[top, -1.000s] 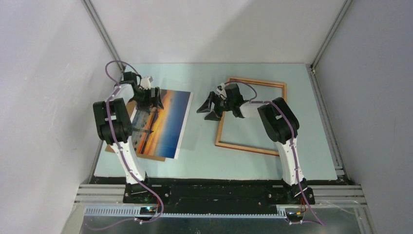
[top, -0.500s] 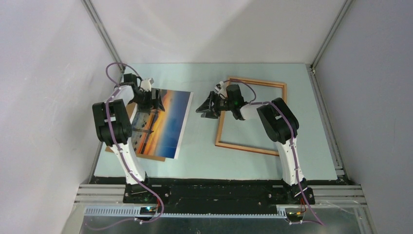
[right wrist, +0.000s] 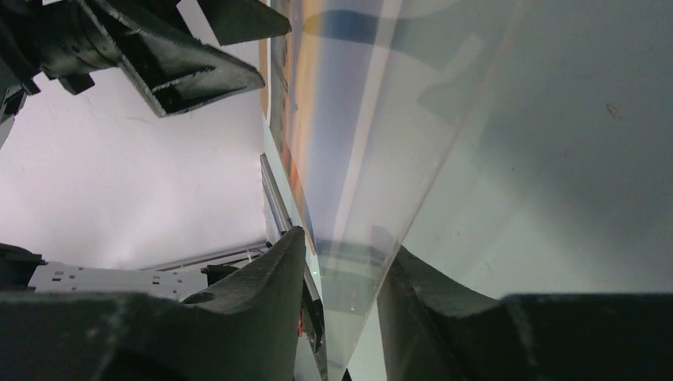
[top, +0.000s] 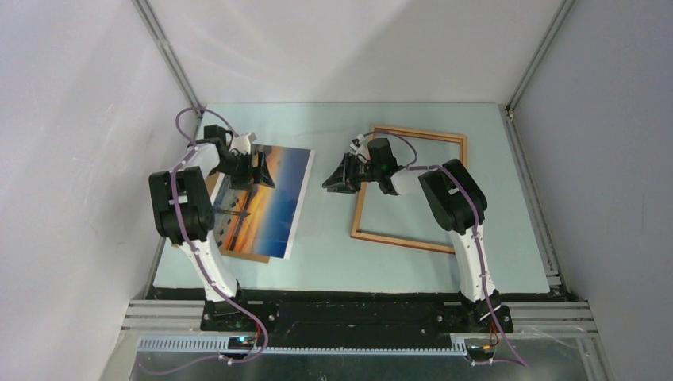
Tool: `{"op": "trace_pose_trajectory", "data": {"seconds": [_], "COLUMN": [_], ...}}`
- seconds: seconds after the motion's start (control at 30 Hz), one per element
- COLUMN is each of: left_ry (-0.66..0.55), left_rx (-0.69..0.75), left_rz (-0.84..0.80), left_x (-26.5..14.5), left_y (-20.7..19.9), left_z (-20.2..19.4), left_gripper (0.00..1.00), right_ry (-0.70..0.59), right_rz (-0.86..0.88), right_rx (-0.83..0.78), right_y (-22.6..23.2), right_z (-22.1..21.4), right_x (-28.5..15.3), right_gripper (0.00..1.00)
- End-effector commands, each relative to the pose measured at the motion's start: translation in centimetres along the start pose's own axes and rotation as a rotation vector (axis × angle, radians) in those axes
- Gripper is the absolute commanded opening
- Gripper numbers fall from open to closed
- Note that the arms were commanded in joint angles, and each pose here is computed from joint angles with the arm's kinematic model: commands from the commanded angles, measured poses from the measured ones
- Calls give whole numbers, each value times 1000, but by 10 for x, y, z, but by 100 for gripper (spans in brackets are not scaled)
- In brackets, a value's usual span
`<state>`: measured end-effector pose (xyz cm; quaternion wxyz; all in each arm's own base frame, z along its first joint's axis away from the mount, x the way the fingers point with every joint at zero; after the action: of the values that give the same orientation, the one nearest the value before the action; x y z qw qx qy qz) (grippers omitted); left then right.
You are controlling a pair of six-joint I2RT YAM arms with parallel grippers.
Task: Put the photo into the frame
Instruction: Pick up the photo frame item at the center of the board.
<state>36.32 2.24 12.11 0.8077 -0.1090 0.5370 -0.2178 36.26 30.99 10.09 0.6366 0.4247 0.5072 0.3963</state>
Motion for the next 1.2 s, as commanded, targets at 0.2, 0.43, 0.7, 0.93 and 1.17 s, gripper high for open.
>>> {"op": "trace_pose_trajectory", "data": {"seconds": [0.2, 0.43, 0.7, 0.93, 1.17], "left_ry": [-55, -85, -185, -237, -253], "left_rx": [115, 122, 150, 141, 139], "left_rz": [-99, -92, -30, -50, -69], "left_x": [-18, -29, -60, -73, -73], "left_y": [-36, -42, -46, -54, -62], "left_z": [1, 5, 26, 40, 53], "left_gripper": [98, 98, 98, 98, 98], "right_ry": [-38, -61, -96, -115, -101], "right_rz": [17, -26, 57, 71, 5], "right_rx": [-76, -110, -224, -295, -245], "right_y": [16, 24, 59, 75, 51], "right_z": [15, 21, 26, 30, 27], "right_x": [-5, -22, -62, -113, -159], "right_gripper": [25, 0, 0, 0, 0]}}
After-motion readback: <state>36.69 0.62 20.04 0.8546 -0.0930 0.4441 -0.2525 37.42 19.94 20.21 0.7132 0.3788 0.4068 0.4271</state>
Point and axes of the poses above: each gripper's point midway between its finger pads, its own x axis out along the fingers, its own y axis along the line the jaws close on, z = x × y, the point moved 9 cm from there along -x, back along the fingers, and after that the axes turned 4 degrees about x, right-handed, at the moved point
